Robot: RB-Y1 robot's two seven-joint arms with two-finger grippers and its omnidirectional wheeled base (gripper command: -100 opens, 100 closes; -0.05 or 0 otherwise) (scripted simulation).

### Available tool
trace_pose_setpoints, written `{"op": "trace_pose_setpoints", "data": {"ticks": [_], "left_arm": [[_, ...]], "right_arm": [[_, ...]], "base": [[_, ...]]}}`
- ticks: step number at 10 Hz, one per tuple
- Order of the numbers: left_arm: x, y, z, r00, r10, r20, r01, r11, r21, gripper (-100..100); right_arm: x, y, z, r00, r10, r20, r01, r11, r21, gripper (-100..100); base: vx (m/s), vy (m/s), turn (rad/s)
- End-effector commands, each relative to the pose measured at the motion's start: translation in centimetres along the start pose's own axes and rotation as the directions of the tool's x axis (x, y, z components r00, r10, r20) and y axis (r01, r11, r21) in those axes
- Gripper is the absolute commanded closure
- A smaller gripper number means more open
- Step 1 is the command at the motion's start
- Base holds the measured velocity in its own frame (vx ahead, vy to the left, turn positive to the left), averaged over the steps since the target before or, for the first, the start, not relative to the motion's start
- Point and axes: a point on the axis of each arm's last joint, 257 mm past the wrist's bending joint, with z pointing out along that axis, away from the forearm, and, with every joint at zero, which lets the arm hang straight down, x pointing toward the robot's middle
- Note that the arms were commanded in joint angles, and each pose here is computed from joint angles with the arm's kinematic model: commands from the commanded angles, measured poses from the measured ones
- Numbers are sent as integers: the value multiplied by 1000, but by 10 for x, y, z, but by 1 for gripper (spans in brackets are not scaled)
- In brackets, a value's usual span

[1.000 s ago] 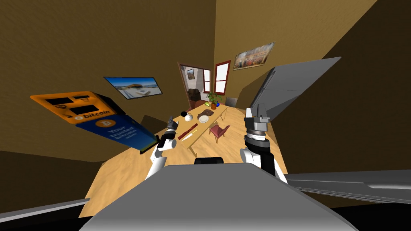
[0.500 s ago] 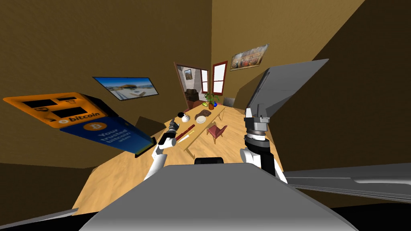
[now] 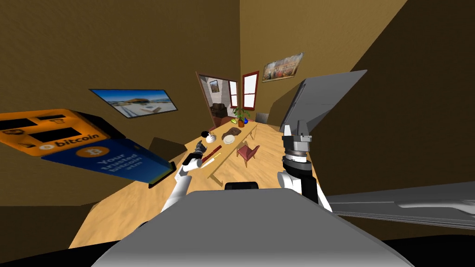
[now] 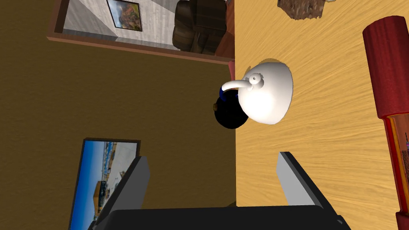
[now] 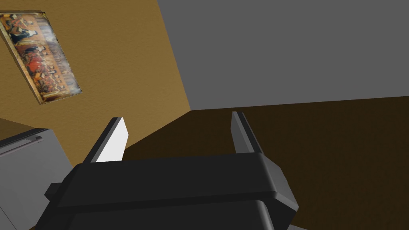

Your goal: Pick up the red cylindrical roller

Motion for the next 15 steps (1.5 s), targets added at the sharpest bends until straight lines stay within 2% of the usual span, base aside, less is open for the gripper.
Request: {"op": "trace_pose_setpoints", "data": {"ticks": [1,2,3,4,5,6,7,8,9,11,12,13,15], "left_arm": [[-12,21,3,1000,-12,24,13,998,-59,-100],[-14,25,3,1000,-12,29,14,998,-67,-100],[-26,33,9,998,-28,49,33,993,-115,-100],[-33,47,7,998,-29,64,38,989,-140,-100],[-44,50,12,996,-42,83,56,983,-174,-100],[-52,65,9,994,-42,101,62,977,-206,-100],[-64,68,13,991,-53,122,80,969,-235,-100],[-73,85,8,989,-52,142,90,958,-272,-100],[-86,87,10,984,-60,167,109,948,-299,-100],[-96,107,4,980,-59,191,122,933,-339,-100],[-111,113,2,973,-63,222,146,915,-377,-100],[-116,121,-1,970,-62,233,152,907,-392,-100],[-118,124,-2,969,-62,238,155,905,-397,-100]], "right_arm": [[0,0,0,1000,0,0,0,1000,0,0],[0,0,0,1000,0,0,0,1000,0,0],[0,0,0,1000,0,0,0,1000,0,0],[0,0,0,1000,0,0,0,1000,0,0],[0,0,0,1000,0,0,0,1000,0,0],[0,0,0,1000,0,0,0,1000,0,0],[0,0,0,1000,0,0,0,1000,0,0],[0,0,0,1000,0,0,0,1000,0,0],[0,0,0,1000,0,0,0,1000,0,0],[0,0,0,1000,0,0,0,1000,0,0],[0,0,0,1000,0,0,0,1000,0,0],[0,0,0,1000,0,0,0,1000,0,0],[0,0,0,1000,0,0,0,1000,0,0]], "base": [[53,-54,-44],[26,-20,15],[43,-36,-84],[45,-40,-66],[64,-56,-82],[60,-45,-44],[77,-56,-74],[63,-43,-47],[63,-42,-101],[41,-27,-16],[48,-39,-77],[66,-30,-59],[17,-4,0]]}}
